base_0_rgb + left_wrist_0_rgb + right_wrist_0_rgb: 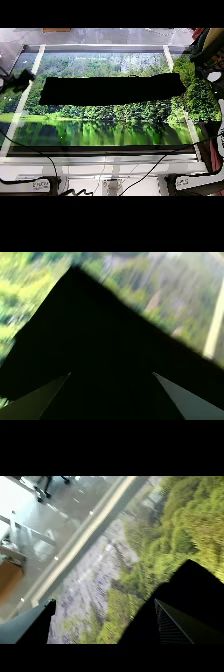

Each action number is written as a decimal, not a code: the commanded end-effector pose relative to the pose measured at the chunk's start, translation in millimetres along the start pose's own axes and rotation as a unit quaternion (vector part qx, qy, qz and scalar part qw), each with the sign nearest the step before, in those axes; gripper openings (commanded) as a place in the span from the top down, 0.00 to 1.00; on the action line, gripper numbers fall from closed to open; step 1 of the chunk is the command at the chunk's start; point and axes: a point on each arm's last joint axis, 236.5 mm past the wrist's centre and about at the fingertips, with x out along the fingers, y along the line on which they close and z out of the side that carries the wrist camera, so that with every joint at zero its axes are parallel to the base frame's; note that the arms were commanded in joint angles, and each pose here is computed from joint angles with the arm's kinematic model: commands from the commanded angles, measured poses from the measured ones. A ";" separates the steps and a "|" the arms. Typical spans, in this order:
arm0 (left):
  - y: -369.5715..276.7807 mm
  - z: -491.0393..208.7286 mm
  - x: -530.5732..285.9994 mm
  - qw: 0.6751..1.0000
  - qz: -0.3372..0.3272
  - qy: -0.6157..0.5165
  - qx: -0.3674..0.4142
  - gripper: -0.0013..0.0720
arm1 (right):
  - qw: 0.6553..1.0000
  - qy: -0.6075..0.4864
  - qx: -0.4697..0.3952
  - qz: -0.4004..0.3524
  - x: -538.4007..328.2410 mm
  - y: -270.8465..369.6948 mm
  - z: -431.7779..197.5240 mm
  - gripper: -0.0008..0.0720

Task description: Fold the clothes and pants, and hang the long-sleeved shirts on hangers.

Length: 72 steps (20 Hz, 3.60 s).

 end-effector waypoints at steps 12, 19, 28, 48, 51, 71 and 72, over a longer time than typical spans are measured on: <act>56.0 -119.1 67.4 0.940 0.007 0.078 -0.332 0.02 | 0.991 0.092 -0.091 -0.043 -19.0 -32.4 -21.7 0.04; 87.1 -107.9 97.4 0.944 0.035 0.030 -0.326 0.02 | 0.991 0.093 -0.084 -0.040 -18.9 -30.6 -22.4 0.04; 51.3 -77.9 152.5 0.966 0.002 0.018 -0.259 0.03 | 0.991 0.094 -0.084 -0.040 -19.2 -30.6 -23.1 0.04; -92.7 16.6 24.0 0.990 -0.135 -0.047 0.009 0.98 | 0.957 0.171 -0.224 0.063 -71.3 80.2 -86.4 0.96; -109.7 6.2 0.9 0.987 -0.157 -0.020 0.025 0.98 | 0.941 0.178 -0.253 0.133 -77.8 149.8 -148.1 0.96; -177.4 -46.1 -139.5 0.956 -0.246 0.060 0.147 0.97 | 0.816 0.478 -0.110 0.307 -244.7 326.0 -612.0 0.96; -177.6 -46.3 -139.5 0.956 -0.246 0.060 0.147 0.97 | 0.812 0.481 -0.112 0.311 -247.7 329.3 -620.2 0.96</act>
